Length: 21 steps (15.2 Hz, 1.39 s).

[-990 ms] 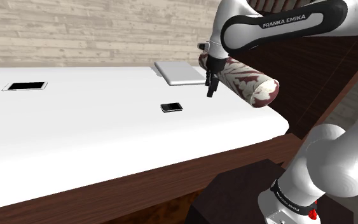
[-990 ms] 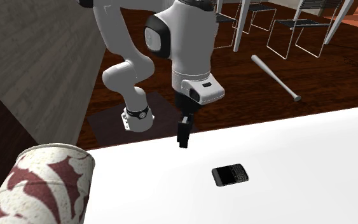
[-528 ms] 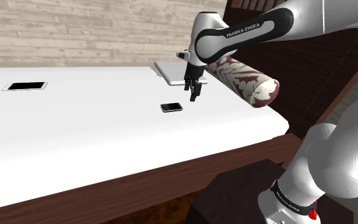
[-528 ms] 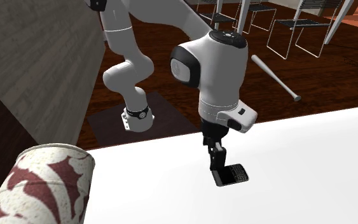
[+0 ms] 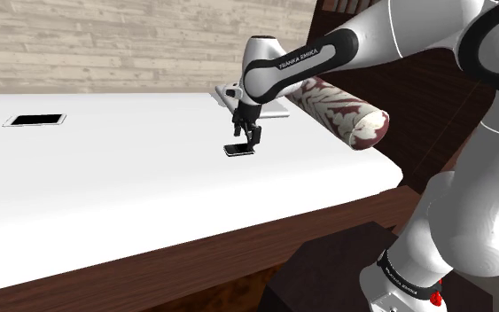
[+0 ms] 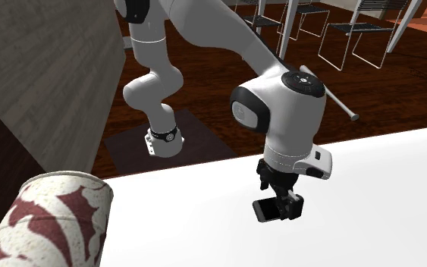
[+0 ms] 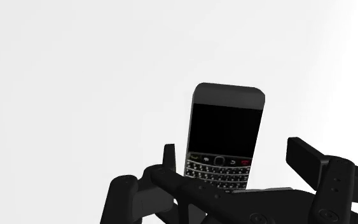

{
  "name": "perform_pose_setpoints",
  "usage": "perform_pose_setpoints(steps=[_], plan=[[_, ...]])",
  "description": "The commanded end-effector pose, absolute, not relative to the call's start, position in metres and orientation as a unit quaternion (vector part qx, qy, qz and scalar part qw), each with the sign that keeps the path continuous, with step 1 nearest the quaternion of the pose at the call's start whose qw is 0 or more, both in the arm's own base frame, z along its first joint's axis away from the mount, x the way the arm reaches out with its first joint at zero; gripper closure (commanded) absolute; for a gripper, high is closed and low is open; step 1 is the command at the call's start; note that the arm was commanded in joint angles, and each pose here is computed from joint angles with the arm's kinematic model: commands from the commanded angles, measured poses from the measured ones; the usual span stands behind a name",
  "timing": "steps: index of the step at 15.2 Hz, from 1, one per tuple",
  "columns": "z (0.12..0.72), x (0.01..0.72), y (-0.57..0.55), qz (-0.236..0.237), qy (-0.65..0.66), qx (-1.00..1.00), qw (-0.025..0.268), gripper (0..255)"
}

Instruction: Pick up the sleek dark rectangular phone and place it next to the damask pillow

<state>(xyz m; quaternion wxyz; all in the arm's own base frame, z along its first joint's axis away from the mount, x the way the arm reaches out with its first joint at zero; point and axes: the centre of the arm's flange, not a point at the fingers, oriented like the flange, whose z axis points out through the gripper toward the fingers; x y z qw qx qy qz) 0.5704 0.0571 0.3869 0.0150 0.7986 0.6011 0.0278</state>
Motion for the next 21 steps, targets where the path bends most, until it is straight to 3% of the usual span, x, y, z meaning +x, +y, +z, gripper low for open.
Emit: perform_pose_setpoints(steps=[1, 13, 14, 21], plan=[[0.377, 0.572, 0.056, 0.028, 0.603, 0.797, 0.015, 0], [0.358, 0.573, 0.056, 0.028, 0.603, 0.797, 0.015, 0], [0.358, 0.573, 0.056, 0.028, 0.603, 0.797, 0.015, 255], [0.358, 0.573, 0.057, 0.028, 0.603, 0.797, 0.015, 255]])
